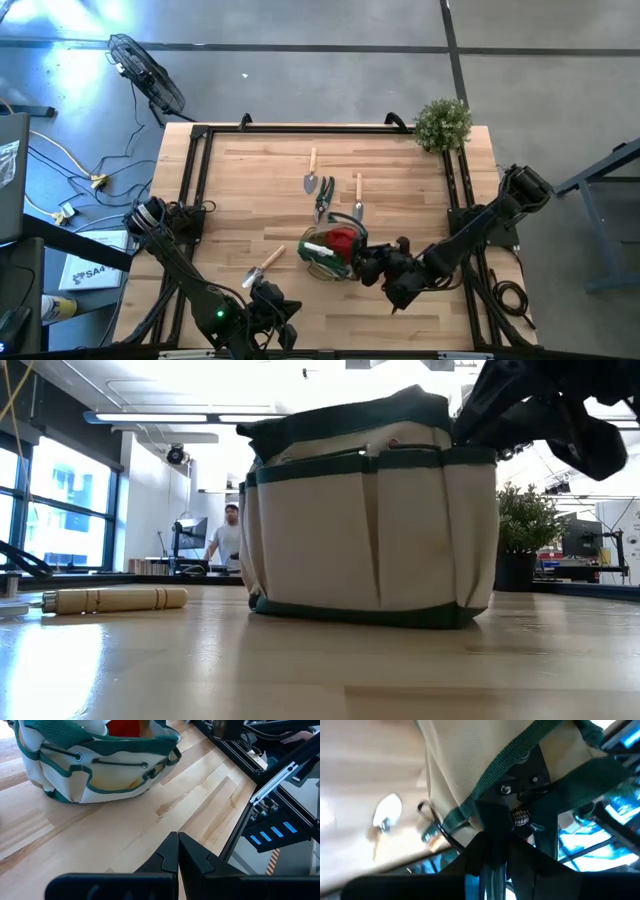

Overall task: Pick & Place Garden tools in Gardening bag
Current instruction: Put the top shear scissors into the gardening bag

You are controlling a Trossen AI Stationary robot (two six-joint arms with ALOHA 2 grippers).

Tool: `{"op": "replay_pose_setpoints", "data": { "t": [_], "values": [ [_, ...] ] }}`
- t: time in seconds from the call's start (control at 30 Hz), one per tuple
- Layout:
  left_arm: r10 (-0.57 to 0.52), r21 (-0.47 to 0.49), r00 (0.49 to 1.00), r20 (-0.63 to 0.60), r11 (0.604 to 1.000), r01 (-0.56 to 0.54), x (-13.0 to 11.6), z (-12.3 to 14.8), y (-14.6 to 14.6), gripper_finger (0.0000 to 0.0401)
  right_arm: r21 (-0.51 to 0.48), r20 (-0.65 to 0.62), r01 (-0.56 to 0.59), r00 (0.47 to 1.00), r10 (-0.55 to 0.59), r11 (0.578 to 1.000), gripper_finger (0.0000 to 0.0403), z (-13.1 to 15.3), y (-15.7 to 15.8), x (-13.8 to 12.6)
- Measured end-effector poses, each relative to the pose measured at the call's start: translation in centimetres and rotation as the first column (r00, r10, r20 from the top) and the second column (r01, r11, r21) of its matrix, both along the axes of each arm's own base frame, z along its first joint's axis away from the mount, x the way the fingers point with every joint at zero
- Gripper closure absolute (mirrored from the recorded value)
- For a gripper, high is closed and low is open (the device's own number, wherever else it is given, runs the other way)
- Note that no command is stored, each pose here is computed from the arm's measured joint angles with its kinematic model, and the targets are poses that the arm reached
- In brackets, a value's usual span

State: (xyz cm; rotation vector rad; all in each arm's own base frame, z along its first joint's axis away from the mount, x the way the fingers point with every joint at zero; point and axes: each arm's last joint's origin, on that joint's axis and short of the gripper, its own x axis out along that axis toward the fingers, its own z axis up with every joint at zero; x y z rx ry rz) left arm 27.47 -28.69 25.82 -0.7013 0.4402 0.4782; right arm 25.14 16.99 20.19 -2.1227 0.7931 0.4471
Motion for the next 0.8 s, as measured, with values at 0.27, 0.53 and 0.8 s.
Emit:
{"op": "replay_pose_setpoints", "data": {
  "t": [0.27,0.53,0.8],
  "values": [
    [0.0,-0.006,1.0,0.005,1.0,0.0,0.04,0.04,-0.04,0.0401,0.106,0.044,-0.006,0.999,0.001,0.994,0.0352,0.22,0.43,0.38],
    [0.0,-0.01,1.0,0.009,1.0,0.0,0.06,0.06,-0.07,0.0401,0.071,0.041,-0.048,0.998,0.045,0.996,0.0352,0.35,0.56,0.53],
    [-0.001,-0.005,1.0,0.003,1.0,0.001,0.22,-0.46,-0.28,0.0401,0.2,0.081,0.003,0.996,-0.019,0.98,0.0343,0.43,0.5,0.82]
  ]
}}
